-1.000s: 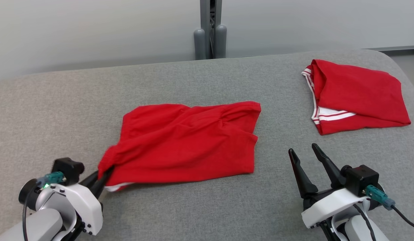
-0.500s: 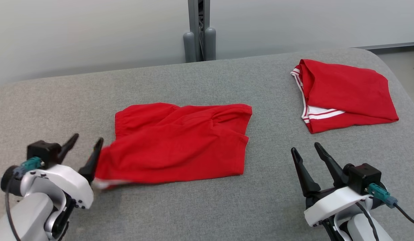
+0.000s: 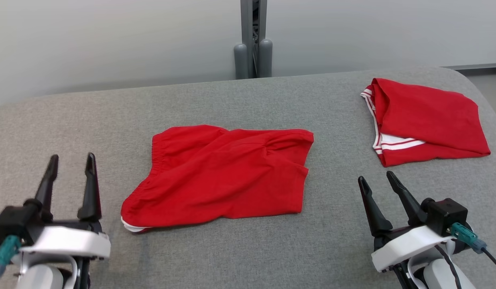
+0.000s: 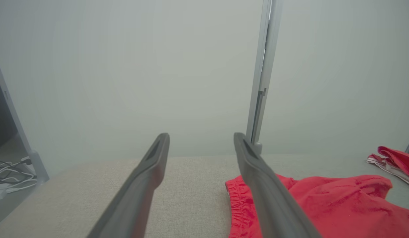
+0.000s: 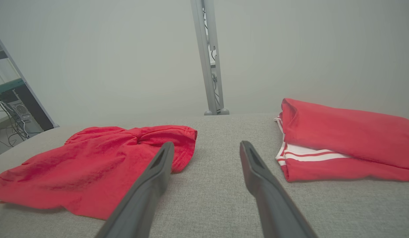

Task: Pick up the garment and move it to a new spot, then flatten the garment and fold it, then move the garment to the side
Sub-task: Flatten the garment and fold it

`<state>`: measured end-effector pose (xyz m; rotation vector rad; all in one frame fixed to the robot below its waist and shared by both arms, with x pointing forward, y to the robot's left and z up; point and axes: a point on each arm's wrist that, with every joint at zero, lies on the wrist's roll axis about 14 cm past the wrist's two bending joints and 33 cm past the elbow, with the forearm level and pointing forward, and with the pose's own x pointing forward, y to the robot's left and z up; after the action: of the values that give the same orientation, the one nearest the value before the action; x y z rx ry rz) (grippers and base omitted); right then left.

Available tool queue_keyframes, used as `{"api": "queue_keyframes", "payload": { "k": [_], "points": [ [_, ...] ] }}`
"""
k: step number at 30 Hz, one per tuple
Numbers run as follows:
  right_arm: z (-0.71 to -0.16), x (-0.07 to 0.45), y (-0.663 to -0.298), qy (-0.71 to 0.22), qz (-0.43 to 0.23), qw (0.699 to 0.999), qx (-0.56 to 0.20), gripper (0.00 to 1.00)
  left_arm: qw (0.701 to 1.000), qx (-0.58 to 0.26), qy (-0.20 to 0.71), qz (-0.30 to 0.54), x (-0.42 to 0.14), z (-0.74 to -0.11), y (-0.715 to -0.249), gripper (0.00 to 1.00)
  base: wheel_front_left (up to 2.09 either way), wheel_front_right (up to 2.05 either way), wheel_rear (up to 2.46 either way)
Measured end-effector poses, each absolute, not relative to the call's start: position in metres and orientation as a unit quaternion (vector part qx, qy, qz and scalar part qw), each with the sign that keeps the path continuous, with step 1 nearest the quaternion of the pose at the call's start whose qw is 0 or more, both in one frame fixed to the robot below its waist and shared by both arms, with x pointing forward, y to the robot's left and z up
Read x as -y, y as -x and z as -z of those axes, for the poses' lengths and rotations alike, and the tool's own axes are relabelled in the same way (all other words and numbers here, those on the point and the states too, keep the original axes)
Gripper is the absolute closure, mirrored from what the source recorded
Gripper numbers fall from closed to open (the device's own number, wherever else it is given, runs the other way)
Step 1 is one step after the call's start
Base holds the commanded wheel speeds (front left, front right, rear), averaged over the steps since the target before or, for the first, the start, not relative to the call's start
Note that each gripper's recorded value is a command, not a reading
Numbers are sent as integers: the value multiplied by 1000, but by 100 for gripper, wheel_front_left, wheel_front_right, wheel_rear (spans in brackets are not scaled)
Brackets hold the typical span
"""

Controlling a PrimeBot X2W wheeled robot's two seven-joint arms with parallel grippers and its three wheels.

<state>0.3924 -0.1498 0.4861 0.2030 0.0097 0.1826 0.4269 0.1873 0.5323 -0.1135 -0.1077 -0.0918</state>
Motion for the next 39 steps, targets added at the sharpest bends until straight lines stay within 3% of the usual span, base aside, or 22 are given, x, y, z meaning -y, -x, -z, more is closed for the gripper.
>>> {"api": "queue_keyframes", "payload": {
  "k": [14,26,39],
  "points": [
    [-466,146,-386,-108,-92,989,-35,0,995,55,52,-64,-233,-516,-366,0,0,0,0],
    [-462,127,-384,-112,-117,986,-47,0,999,27,-15,-22,-221,-500,-355,0,0,0,0],
    [-430,65,-400,-128,-201,953,-189,0,999,19,17,-44,-231,-494,-347,0,0,0,0]
  ]
}}
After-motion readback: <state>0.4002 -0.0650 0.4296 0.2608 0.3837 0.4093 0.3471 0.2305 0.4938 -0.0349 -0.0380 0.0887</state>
